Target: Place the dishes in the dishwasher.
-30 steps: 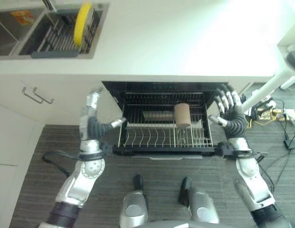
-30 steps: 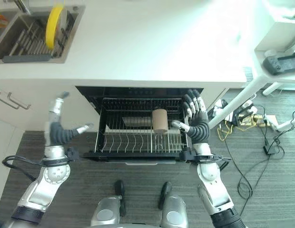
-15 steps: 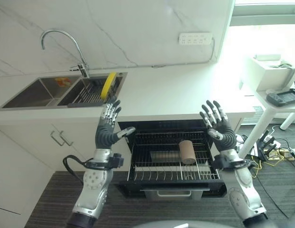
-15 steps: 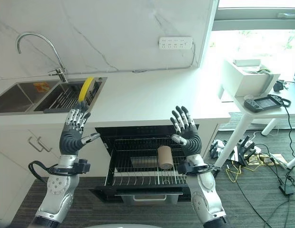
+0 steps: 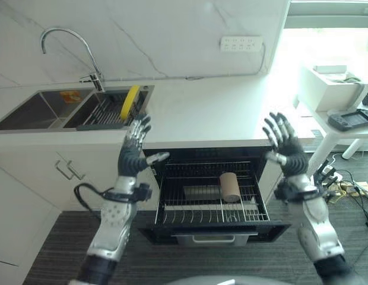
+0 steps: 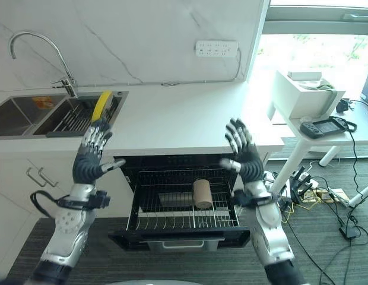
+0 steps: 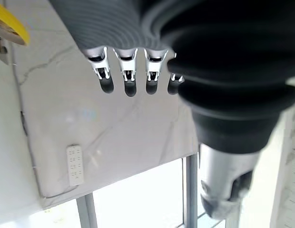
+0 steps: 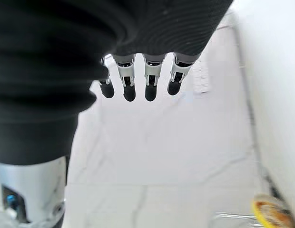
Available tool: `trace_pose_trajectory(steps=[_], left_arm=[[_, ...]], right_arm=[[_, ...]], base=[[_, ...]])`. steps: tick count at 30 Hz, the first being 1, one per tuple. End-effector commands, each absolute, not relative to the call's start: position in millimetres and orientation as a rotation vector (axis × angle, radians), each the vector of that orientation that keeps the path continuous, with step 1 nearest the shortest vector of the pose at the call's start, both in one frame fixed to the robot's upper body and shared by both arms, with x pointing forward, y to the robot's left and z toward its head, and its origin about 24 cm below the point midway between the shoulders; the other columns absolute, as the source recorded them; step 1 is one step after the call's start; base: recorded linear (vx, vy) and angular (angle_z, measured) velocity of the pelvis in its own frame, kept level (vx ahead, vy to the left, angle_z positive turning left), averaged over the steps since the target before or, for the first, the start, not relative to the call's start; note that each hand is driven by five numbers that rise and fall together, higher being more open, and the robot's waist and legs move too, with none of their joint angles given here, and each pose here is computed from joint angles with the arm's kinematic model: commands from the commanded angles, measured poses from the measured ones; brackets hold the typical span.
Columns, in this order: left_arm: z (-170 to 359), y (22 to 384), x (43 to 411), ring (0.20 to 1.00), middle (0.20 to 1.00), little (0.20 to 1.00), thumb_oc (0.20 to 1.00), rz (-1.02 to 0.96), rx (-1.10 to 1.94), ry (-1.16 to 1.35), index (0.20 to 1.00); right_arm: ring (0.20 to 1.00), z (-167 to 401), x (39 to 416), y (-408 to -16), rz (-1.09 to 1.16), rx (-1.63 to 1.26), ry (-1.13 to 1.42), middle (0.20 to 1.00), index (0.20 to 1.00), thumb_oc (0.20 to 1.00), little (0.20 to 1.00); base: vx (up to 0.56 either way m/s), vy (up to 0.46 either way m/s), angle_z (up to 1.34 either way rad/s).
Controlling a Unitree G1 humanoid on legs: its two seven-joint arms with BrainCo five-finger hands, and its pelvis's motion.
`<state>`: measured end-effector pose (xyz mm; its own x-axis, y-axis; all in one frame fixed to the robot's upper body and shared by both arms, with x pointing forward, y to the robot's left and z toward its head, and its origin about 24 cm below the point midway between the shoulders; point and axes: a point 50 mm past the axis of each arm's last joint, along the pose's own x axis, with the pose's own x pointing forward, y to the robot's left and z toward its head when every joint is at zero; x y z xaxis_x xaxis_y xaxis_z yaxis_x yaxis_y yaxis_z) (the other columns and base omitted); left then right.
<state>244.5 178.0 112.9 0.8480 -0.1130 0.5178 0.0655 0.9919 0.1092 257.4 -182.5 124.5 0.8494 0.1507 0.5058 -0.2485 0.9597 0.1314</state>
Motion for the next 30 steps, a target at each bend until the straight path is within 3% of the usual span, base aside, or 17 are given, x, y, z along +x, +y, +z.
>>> trace_pose_trajectory(steps=[1,11,20,24,30], left_arm=[[139.0,188.8,249.3,1.000,1.000,1.000,1.000,-0.077,0.128,-0.682,1.000],[145.0,200.9,245.1,1.000,1.000,1.000,1.000,-0.043,0.145,-0.729,1.000],[158.4,198.8,254.5,1.000,1.000,1.000,1.000,-0.019,0.179,-0.820,1.000],[151.6,190.9,256.2,1.000,1.000,1.000,1.000,-0.158,0.217,-0.761,1.000],[154.3,193.6,256.3,1.000,1.000,1.000,1.000,-0.161,0.285,-0.742,1.000]], right_arm=[[1.000,152.5,257.4,-183.5,0.206,0.199,-0.676,1.000,1.000,1.000,1.000],[1.000,156.7,251.8,-198.6,0.129,0.155,-0.682,1.000,1.000,1.000,1.000],[1.000,191.7,271.3,-201.3,0.177,0.107,-0.747,1.000,1.000,1.000,1.000],[1.000,155.4,250.3,-229.4,-0.012,0.166,-0.698,1.000,1.000,1.000,1.000],[1.000,140.0,242.5,-228.0,0.020,0.201,-0.650,1.000,1.000,1.000,1.000]], base=[[-0.01,-0.046,0.01],[-0.06,0.010,0.13],[-0.24,0.813,0.16],[-0.15,0.720,0.21],[0.03,0.640,0.44]])
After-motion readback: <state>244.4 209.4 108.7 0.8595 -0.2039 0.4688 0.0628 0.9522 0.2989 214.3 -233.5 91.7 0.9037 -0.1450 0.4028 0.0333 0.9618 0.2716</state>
